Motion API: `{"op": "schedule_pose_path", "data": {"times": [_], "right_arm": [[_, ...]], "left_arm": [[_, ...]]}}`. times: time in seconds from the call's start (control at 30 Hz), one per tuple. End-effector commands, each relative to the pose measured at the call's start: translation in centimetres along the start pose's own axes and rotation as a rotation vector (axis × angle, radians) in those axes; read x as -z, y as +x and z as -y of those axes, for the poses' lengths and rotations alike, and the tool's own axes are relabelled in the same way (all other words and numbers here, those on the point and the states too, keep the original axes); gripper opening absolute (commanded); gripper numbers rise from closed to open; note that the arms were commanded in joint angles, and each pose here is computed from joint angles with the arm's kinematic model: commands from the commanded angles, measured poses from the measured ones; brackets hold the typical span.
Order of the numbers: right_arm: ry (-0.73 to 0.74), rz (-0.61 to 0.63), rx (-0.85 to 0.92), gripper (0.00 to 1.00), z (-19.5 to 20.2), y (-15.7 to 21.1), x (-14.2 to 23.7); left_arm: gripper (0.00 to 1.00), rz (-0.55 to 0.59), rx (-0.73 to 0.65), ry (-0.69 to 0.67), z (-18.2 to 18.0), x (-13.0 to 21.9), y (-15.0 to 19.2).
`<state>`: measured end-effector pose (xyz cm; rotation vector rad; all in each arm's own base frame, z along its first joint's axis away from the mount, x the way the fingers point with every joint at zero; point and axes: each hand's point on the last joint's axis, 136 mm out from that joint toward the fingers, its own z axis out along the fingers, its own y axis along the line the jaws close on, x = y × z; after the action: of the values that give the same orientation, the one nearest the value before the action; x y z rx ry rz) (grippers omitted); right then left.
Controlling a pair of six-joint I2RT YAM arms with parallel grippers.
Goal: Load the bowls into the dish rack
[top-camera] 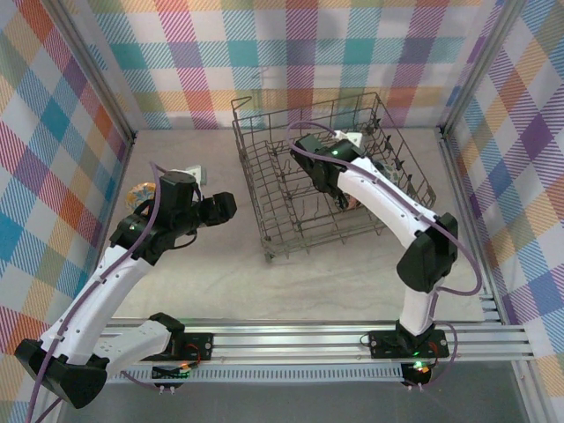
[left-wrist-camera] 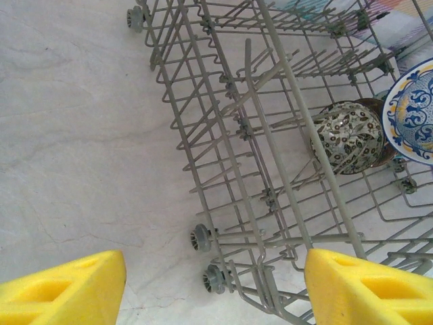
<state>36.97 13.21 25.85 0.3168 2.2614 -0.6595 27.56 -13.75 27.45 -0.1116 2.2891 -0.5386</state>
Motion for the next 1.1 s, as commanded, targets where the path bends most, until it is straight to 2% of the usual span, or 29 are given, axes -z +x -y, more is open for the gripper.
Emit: {"op": "schedule_pose_path", "data": {"times": [0.0, 0.2, 0.43, 0.73, 1.07], "right_arm": [[0.134, 0.061, -0.064, 0.00, 2.6, -0.7, 1.1], [0.231, 0.092, -0.018, 0.00, 2.4, -0.8, 1.7], [0.229, 0.098, -0.010, 0.00, 1.7, -0.6, 1.7], [0.245, 0.098, 0.065, 0.00, 0.5, -0.3, 1.1], [0.288, 0.126, 0.177, 0.00, -1.0, -0.5, -0.1]], "left_arm": [[0.70, 0.013, 0.010, 0.039, 0.8, 0.0, -0.3], [0.70, 0.009, 0.010, 0.042, 0.9, 0.1, -0.2], [0.71, 0.003, 0.001, 0.039, 0.6, 0.1, 0.2], [0.71, -0.027, -0.046, 0.070, 2.3, -0.5, -1.0], [0.71, -0.065, -0.067, 0.080, 2.7, -1.9, -0.7]]}}
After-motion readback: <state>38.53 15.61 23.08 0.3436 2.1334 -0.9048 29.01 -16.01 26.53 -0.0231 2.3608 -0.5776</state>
